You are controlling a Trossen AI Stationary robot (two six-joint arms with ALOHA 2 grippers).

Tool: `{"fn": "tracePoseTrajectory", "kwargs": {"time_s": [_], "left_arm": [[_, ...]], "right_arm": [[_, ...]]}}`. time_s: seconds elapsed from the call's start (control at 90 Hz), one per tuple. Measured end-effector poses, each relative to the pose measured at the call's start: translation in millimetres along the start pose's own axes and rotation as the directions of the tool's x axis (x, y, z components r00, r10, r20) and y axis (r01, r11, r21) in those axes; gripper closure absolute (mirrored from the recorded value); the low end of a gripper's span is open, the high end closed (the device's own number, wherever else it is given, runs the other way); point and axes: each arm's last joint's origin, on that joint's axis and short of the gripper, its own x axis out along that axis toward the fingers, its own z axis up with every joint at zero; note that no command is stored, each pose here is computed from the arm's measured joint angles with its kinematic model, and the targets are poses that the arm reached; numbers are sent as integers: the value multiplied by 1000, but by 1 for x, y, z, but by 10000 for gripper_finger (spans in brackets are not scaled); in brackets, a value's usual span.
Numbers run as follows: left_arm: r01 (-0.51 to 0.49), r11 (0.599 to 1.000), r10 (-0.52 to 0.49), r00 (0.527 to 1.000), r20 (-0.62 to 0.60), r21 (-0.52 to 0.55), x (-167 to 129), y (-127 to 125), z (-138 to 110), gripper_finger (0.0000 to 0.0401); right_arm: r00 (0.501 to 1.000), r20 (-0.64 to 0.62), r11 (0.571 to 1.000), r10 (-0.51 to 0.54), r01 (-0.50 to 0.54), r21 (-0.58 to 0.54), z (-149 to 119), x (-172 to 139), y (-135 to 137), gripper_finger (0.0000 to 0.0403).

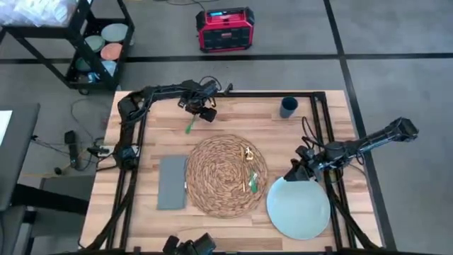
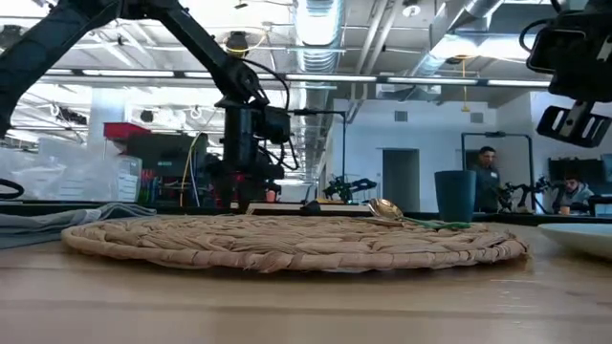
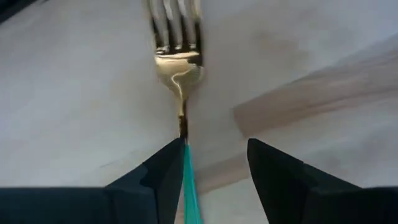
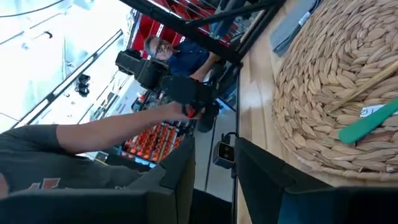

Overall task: Set table place
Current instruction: Put the green fork on the gray table napkin

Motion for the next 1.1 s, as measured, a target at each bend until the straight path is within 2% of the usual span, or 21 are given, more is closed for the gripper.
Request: {"fn": "tracePoseTrajectory", "kwargs": {"time_s": [0.378,0.722,0.833,0.956,1.1], "left_arm": [[-15,999,15,1000,11,52,1,7,4,239],[-2,986,-7,998,55,168,-20,4,18,239],[-14,980,8,999,32,200,-19,10,18,239],[-29,985,25,999,26,171,-11,20,24,239],[22,985,-16,999,-36,169,4,23,26,239]], "right_arm": [[1000,0,1000,1,-1,4,0,0,0,300],[1000,0,1000,0,0,19,0,0,0,300],[1000,0,1000,1,-1,19,0,0,0,300],[1000,0,1000,0,0,19,0,0,0,300],[1000,0,1000,0,0,25,0,0,0,300]]}}
